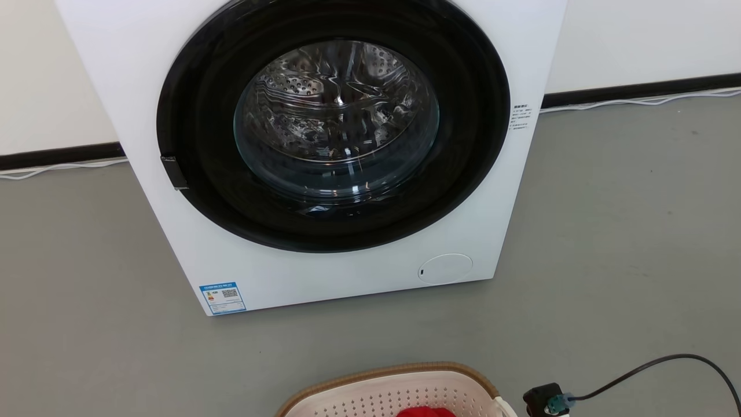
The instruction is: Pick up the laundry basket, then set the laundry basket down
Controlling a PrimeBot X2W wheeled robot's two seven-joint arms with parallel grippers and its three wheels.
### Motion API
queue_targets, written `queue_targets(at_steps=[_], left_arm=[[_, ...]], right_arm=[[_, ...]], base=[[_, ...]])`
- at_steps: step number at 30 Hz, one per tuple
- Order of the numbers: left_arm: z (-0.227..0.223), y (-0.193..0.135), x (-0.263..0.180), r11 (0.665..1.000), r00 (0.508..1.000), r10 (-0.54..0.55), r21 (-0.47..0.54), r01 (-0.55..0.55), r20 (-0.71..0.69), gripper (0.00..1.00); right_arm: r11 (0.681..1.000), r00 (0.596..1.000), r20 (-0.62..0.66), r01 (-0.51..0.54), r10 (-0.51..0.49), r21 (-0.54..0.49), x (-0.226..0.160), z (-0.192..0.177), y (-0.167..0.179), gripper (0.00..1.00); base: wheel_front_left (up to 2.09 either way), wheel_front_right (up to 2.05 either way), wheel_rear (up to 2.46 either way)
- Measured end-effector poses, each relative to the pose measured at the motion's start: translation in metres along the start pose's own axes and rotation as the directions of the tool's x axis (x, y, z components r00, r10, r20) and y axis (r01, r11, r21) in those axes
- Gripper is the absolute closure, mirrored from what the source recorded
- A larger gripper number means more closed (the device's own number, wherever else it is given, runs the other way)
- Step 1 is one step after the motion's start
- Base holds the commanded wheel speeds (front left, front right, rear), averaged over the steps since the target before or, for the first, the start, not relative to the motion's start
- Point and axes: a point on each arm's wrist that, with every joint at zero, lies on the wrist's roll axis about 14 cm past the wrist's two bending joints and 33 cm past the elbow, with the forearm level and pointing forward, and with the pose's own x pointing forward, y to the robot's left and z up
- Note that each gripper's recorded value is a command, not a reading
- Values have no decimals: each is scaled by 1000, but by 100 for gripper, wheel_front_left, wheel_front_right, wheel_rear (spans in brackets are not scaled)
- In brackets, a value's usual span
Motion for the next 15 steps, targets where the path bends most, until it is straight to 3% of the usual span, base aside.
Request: queue_targets(at_steps=[15], left_arm=[[12, -1, 11, 1000, 1000, -6, 18, 6, -1, 100]], right_arm=[[1000, 1000, 2, 4, -4, 12, 5, 3, -4, 100]], base=[[0, 0, 0]])
